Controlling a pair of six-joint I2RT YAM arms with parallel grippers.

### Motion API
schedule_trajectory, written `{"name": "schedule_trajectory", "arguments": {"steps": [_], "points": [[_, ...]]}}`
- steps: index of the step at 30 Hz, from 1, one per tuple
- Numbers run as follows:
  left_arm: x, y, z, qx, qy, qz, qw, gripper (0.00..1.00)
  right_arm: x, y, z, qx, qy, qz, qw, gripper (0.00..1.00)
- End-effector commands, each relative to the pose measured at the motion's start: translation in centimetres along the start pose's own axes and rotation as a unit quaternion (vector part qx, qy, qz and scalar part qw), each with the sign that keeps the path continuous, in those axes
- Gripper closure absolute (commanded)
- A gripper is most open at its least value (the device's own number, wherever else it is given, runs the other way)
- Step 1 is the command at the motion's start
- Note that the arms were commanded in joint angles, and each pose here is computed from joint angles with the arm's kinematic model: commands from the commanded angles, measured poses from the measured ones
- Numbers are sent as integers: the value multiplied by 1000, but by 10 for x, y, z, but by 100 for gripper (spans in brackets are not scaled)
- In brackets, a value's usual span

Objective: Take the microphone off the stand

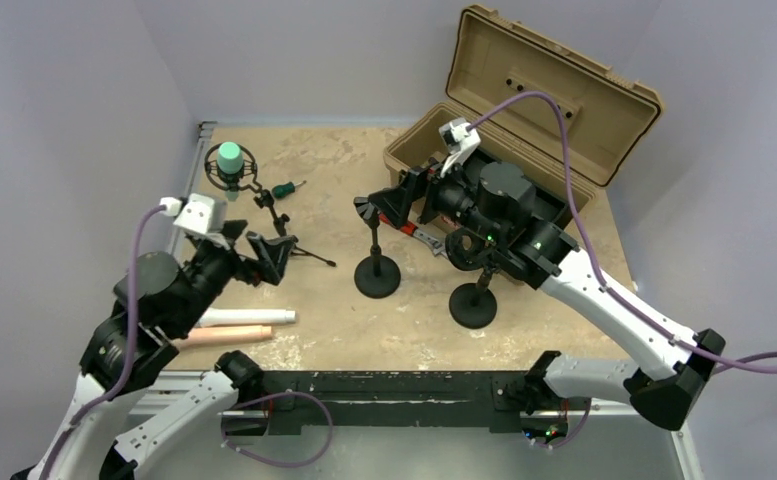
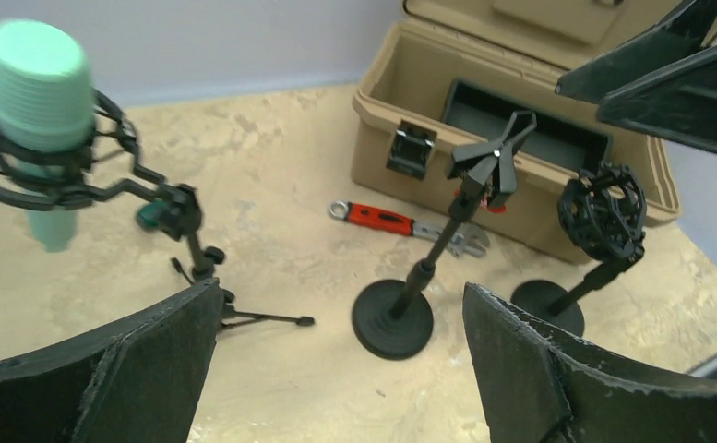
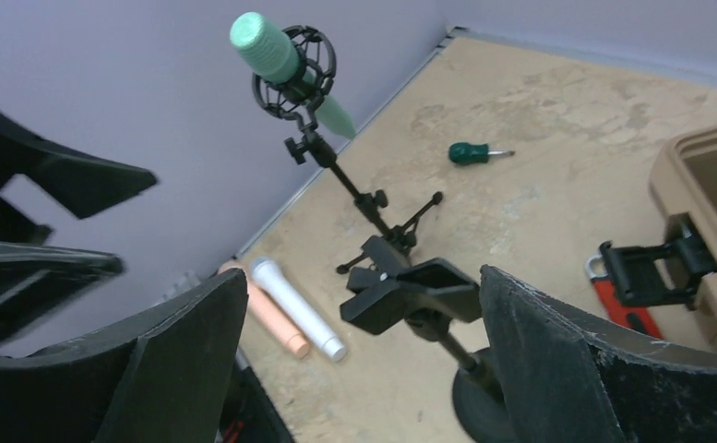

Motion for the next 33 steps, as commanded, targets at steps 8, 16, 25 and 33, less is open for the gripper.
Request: {"name": "schedule_trajectory", "arguments": {"steps": [8,16,25,33], "points": [[-37,-11,-28,65,-75,31,995,1,0,-30,-19,-189,97,37,976,17],[-30,-17,-25,73,-72,24,994,1,-6,-37,-25,-214,104,23,971,21],[-22,-17,-20,70,-61,14,996,1,-23,-41,-30,-227,110,27,967,27],[-11,-15,-14,71,-51,-4,996,1,-31,-60,-40,-237,88,51,966,45]]}}
Point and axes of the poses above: each gripper's point midway between its finger pads, its own x axis back along the fingers, its own z axis along the line the jaws close on, y = z × x, the point moved 8 cm from there along x, back along the fingers, and after that the axes turned 1 degree about x, right-handed, at the moved point
